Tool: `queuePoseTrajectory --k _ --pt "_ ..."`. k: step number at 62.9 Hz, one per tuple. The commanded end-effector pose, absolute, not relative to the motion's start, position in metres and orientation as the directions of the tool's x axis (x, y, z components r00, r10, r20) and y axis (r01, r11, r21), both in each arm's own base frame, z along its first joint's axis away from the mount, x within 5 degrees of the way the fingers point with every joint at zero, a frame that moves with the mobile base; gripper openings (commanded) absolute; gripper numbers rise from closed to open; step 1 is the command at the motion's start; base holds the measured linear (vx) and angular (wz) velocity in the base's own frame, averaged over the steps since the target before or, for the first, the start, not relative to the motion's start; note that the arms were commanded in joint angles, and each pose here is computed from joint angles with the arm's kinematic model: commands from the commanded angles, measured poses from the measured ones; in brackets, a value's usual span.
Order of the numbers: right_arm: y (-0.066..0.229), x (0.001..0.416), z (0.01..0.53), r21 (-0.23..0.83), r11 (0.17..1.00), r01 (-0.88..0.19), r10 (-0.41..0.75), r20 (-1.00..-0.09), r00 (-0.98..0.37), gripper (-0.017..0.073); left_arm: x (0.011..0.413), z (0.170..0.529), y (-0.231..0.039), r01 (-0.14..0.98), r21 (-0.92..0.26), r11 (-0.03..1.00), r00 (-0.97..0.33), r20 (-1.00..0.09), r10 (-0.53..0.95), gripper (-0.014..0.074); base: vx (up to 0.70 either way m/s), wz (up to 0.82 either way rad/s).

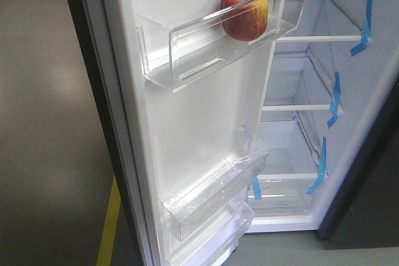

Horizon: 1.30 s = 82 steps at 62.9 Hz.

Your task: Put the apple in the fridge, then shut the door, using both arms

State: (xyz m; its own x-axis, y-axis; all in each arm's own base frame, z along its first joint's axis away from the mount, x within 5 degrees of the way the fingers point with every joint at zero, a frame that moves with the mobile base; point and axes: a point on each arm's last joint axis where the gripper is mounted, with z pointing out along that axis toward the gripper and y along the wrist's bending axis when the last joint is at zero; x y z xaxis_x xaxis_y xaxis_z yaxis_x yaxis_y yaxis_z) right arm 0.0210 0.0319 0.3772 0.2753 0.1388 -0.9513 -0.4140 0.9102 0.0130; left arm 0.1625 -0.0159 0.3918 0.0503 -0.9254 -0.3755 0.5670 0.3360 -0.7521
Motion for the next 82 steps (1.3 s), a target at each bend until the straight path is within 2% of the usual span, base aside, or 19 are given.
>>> queuePoseTrajectory --k 1,4,8,20,28,37,51,63,72,82 --pt "0.030 0.004 0.390 -0.026 0.917 -0.399 0.131 -0.923 0.361 -0.0004 0.203 0.410 -0.022 0.656 -0.696 0.294 0.014 -0.378 -0.926 -0.0006 0.00 0.00" --pt "0.030 -0.003 0.389 -0.051 0.917 -0.395 0.112 -0.918 0.379 -0.0004 0.229 0.411 -0.025 0.648 -0.692 0.318 -0.008 -0.424 -0.905 -0.0006 0.00 0.00" --pt "0.030 -0.010 0.386 -0.086 0.919 -0.384 0.080 -0.915 0.395 -0.0004 0.262 0.412 -0.030 0.647 -0.699 0.303 -0.059 -0.442 -0.895 -0.0006 0.00 0.00" --pt "0.030 -0.014 0.380 -0.062 0.917 -0.393 0.083 -0.936 0.341 -0.0004 0.350 0.407 -0.044 0.668 -0.729 0.151 -0.275 -0.430 -0.860 -0.0005 0.00 0.00" --pt "0.030 -0.013 0.377 -0.060 0.915 -0.398 0.075 -0.946 0.315 -0.0004 0.389 0.402 -0.057 0.671 -0.740 0.049 -0.441 -0.451 -0.776 0.0002 0.00 0.00" --pt "0.031 -0.013 0.377 -0.055 0.911 -0.408 0.079 -0.949 0.306 -0.0004 0.420 0.396 -0.065 0.629 -0.773 -0.081 -0.595 -0.411 -0.690 0.0011 0.00 0.00" --pt "0.033 -0.013 0.375 -0.035 0.903 -0.428 0.096 -0.955 0.280 -0.0002 0.423 0.407 -0.070 0.705 -0.698 -0.125 -0.599 -0.491 -0.632 0.0052 0.00 0.00" --pt "0.034 -0.013 0.374 -0.041 0.898 -0.437 0.088 -0.959 0.271 0.0008 0.411 0.406 -0.077 0.740 -0.652 -0.165 -0.625 -0.575 -0.528 0.0144 0.00 0.00" --pt "0.034 -0.013 0.374 -0.042 0.898 -0.438 0.087 -0.959 0.270 0.0013 0.399 0.406 -0.100 0.747 -0.651 -0.134 -0.638 -0.645 -0.421 0.0220 0.00 0.00" --pt "0.034 -0.013 0.374 -0.042 0.898 -0.439 0.087 -0.959 0.270 0.0025 0.374 0.416 -0.146 0.754 -0.628 -0.191 -0.654 -0.693 -0.305 0.0262 0.00 0.00"
